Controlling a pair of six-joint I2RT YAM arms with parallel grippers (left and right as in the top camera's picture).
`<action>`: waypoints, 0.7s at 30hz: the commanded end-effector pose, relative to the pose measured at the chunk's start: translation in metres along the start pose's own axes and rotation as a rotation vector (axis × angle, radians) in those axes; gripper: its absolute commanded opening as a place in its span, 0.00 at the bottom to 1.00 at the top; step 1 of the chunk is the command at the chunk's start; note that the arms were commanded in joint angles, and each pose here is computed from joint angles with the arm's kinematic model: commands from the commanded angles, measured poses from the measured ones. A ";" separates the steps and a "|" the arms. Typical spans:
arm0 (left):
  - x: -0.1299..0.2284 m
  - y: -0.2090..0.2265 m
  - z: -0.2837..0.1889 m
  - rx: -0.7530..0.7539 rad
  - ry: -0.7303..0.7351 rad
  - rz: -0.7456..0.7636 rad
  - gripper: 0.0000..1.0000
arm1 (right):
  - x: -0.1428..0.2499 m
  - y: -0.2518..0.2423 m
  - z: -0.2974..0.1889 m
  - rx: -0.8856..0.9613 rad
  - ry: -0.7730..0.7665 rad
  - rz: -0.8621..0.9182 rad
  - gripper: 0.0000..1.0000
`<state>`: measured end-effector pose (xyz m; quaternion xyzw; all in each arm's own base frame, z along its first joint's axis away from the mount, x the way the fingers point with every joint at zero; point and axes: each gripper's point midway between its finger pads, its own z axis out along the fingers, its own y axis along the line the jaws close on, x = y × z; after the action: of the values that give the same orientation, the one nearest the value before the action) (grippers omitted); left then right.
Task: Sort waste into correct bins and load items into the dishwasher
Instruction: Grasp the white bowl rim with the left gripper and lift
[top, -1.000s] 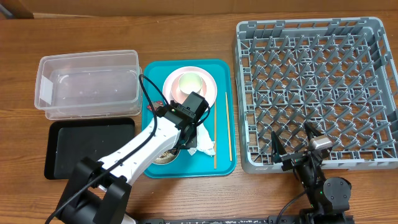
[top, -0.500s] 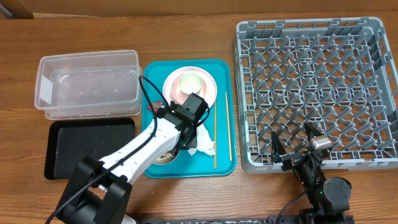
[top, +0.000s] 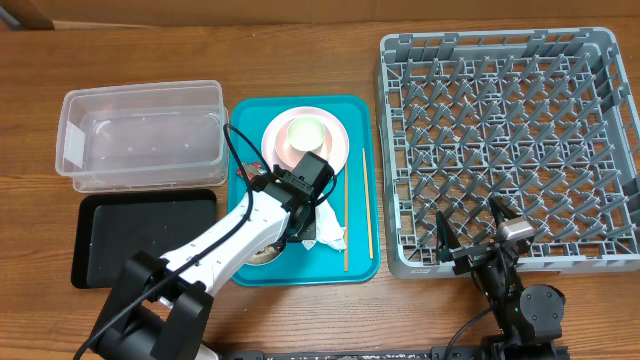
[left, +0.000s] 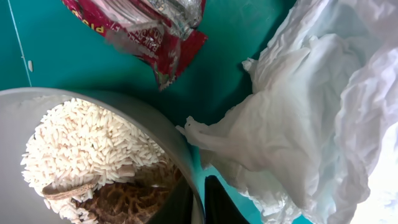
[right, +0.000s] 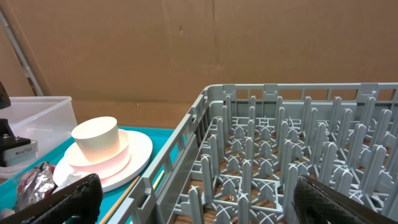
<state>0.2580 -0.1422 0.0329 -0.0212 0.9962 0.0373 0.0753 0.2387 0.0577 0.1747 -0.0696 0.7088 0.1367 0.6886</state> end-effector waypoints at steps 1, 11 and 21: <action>0.002 0.002 0.005 -0.023 0.003 0.007 0.05 | 0.001 0.000 0.000 0.003 -0.006 -0.007 1.00; -0.012 -0.001 -0.032 -0.032 0.010 0.039 0.04 | 0.001 0.000 0.000 0.003 -0.006 -0.007 1.00; -0.024 0.000 -0.084 -0.039 0.024 0.078 0.04 | 0.001 0.000 0.000 0.003 -0.006 -0.007 1.00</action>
<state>0.2597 -0.1419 0.1001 -0.0031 0.9970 0.0638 0.0432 0.2387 0.0577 0.1747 -0.0696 0.7088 0.1367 0.6886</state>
